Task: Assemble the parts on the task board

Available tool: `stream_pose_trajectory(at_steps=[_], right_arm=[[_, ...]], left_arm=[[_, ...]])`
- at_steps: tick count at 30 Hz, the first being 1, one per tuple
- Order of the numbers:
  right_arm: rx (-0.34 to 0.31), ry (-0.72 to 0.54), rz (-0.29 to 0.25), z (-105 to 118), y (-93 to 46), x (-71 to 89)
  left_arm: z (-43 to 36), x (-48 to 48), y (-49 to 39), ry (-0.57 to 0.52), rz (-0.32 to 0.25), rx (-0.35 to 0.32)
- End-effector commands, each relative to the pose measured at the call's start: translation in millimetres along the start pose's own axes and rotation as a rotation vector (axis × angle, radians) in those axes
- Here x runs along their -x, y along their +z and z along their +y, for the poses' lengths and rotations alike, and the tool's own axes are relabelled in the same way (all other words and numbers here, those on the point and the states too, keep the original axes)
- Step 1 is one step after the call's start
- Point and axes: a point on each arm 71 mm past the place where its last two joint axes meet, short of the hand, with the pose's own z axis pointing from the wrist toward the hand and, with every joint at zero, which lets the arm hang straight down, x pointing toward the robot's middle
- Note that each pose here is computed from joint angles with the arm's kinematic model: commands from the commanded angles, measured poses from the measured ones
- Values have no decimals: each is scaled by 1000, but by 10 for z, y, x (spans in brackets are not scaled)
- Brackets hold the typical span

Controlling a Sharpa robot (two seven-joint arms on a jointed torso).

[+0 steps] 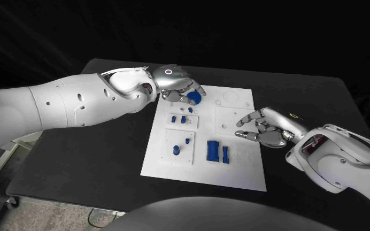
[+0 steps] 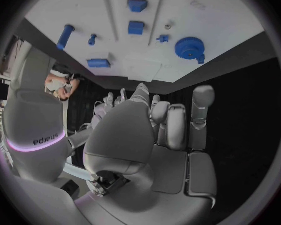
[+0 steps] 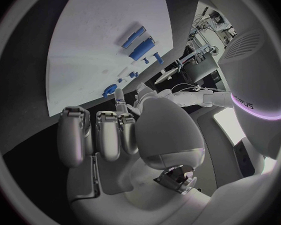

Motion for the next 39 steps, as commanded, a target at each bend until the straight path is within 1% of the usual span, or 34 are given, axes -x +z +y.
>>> stream_pose_trajectory(at_steps=[1,6,9,15,21,31,39], right_arm=[[1,1,16,-2,4,-14],[-1,2,23,-9,8,-26],[-1,2,26,-7,13,-32],[-2,3,34,-2,22,-43],[-6,5,39,-3,23,-49],[-13,10,56,-1,31,-66],[-19,13,64,-6,27,-74]], left_arm=[[27,-90,7,254,96,-9],[75,-154,27,265,129,33],[69,-196,36,242,146,48],[10,-302,55,201,170,50],[-59,-385,82,181,172,36],[-140,-443,131,169,138,21],[-166,-501,141,160,149,30]])
